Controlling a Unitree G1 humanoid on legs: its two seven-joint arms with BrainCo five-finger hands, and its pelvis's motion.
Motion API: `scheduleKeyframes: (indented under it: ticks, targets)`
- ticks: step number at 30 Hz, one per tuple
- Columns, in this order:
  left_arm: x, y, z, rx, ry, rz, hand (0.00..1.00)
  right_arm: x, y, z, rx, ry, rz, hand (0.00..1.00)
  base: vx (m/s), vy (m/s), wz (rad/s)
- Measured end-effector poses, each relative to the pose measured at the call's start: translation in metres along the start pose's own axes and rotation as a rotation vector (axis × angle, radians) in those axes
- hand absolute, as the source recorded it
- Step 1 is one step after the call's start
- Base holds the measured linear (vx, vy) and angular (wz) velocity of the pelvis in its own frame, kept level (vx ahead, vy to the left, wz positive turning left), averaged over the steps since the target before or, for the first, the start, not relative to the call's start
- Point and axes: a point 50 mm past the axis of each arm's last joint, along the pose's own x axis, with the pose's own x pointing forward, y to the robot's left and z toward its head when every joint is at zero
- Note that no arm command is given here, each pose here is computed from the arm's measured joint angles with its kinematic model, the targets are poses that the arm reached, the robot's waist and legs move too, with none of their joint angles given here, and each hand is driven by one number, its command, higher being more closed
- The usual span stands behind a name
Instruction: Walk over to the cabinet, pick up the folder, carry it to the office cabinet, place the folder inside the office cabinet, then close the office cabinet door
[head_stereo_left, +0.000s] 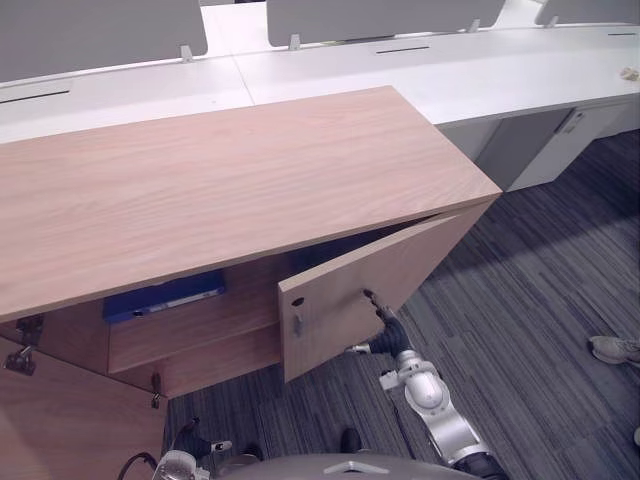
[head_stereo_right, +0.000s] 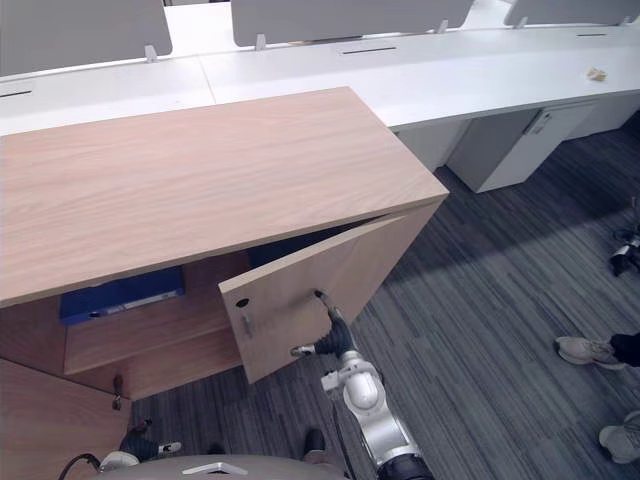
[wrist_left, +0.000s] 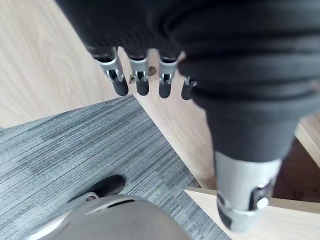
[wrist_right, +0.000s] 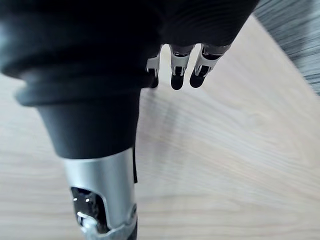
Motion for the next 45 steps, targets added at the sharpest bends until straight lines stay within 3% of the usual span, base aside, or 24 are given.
scheduleKeyframes:
  ticks: [7,13,24,32,35,39,45]
  targets:
    - [-0.002,-0.002,-0.001,-0.040,-0.006,0.004,0.00,-0.028,0.006,-0.072,0.037,0.350,-0.029,0.00,-0.01,-0.002,0.00]
    - [-0.002,-0.002,0.000,-0.051,-0.006,0.015,0.00,-0.043,0.012,-0.098,0.064,0.488,-0.029,0.00,-0.03,-0.006,0.00]
    - [0.006,0.014,0.035,-0.128,-0.107,0.060,0.00,-0.037,0.016,-0.101,0.090,0.530,-0.030,0.00,-0.08,-0.030,0.48]
    - [0.003,-0.006,0.044,-0.247,-0.119,0.028,0.00,-0.030,0.001,-0.100,0.103,0.536,-0.112,0.00,-0.11,-0.121,0.72]
    - [0.006,0.005,0.056,-0.285,-0.145,0.054,0.00,-0.026,0.001,-0.099,0.171,0.554,-0.162,0.00,-0.14,0.030,0.98]
    - [0.003,-0.009,0.042,-0.308,-0.104,0.028,0.00,-0.036,-0.006,-0.109,0.162,0.589,-0.181,0.00,-0.07,0.052,0.54]
    - [0.001,-0.003,0.027,-0.367,-0.055,0.057,0.00,-0.043,0.003,-0.116,0.215,0.646,-0.186,0.00,-0.05,0.070,0.56]
